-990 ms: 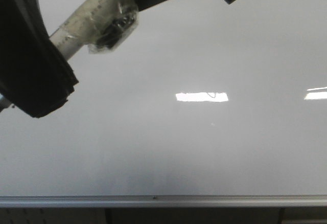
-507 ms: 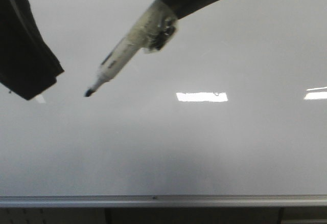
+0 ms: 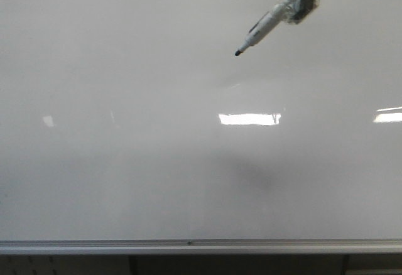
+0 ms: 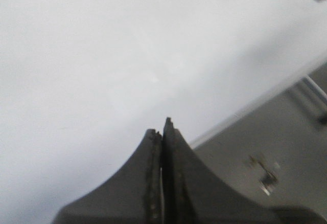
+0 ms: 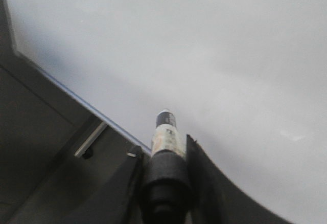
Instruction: Write number 1 on whiteboard
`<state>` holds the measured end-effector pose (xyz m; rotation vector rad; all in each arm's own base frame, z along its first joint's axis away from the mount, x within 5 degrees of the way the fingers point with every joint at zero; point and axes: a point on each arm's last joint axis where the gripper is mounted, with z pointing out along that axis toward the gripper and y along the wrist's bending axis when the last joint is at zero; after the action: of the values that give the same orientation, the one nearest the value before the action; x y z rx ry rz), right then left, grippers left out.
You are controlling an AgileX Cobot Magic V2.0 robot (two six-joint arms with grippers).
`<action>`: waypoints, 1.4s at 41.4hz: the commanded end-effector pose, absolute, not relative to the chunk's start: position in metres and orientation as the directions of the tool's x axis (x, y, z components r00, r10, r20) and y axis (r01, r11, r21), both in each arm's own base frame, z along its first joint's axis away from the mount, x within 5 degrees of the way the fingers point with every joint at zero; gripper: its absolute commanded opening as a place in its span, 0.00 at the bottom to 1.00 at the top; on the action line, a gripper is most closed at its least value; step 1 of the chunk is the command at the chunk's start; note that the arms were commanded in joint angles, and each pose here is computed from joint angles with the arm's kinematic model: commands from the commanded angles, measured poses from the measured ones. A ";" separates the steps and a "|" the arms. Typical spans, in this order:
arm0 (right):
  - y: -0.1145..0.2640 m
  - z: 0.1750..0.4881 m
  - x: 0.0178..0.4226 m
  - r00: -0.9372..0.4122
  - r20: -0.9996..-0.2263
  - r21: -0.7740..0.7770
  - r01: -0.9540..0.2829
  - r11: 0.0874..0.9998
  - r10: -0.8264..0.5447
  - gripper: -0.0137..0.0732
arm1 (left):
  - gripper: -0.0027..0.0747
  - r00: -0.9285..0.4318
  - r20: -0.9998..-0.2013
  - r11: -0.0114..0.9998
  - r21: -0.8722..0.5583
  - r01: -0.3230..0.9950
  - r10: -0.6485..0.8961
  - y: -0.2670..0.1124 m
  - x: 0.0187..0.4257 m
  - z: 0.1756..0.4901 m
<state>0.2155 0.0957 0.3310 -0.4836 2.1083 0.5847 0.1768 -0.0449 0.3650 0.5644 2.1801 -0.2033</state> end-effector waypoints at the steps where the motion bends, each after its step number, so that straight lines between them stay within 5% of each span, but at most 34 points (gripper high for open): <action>1: 0.087 0.339 0.213 -0.469 -0.883 0.221 -0.468 0.856 -0.029 0.09 | 0.01 -0.369 -0.910 0.957 0.089 0.275 0.191 -0.027 0.158 0.385; 15: 0.092 0.314 0.235 -0.545 -0.837 0.243 -0.435 0.867 -0.039 0.09 | 0.01 -0.050 -0.994 0.993 0.094 0.069 0.098 -0.006 0.082 0.339; 35: 0.107 0.295 0.293 -0.603 -0.796 0.249 -0.407 0.879 -0.053 0.09 | 0.01 -0.023 -0.995 0.993 0.096 0.063 0.097 -0.005 0.069 0.328; 58: 0.109 0.277 0.312 -0.619 -0.783 0.232 -0.373 0.899 -0.054 0.09 | 0.01 -0.023 -0.995 0.993 0.096 0.063 0.097 -0.005 0.069 0.328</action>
<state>0.3059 0.1119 0.2557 -0.3374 2.3030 0.5043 0.0685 -0.0066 0.3123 0.1569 1.6928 0.0250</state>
